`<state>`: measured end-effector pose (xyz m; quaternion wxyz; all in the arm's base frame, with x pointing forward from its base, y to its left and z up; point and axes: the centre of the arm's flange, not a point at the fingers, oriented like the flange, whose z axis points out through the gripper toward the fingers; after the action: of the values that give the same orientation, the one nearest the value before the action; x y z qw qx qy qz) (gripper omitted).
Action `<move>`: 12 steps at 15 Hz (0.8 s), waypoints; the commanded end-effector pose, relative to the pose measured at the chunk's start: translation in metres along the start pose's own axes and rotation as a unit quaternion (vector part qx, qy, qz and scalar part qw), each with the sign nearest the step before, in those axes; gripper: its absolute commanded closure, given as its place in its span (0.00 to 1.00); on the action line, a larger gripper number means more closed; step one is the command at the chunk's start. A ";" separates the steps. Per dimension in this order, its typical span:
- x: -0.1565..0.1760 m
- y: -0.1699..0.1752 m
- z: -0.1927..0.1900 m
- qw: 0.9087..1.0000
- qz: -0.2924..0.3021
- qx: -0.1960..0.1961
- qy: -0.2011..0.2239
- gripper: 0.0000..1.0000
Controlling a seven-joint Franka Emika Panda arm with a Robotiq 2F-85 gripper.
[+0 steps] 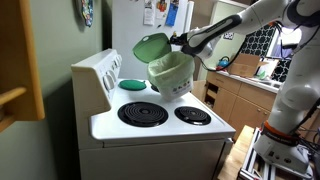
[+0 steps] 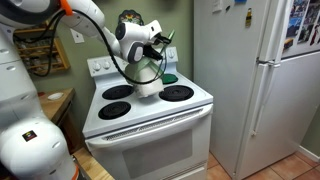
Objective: Close the white and green bin
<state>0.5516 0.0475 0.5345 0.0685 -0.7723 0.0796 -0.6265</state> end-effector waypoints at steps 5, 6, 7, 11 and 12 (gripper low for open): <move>-0.052 0.041 -0.017 0.996 -0.078 0.019 0.038 0.97; -0.055 0.044 -0.020 0.995 -0.086 0.019 0.045 0.97; -0.058 0.047 -0.022 0.994 -0.095 0.020 0.054 0.97; -0.070 0.051 -0.028 0.989 -0.120 0.018 0.079 0.97; -0.072 0.051 -0.029 0.988 -0.127 0.016 0.087 0.97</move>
<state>0.5143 0.0155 0.4832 0.0222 -0.7208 0.0103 -0.6927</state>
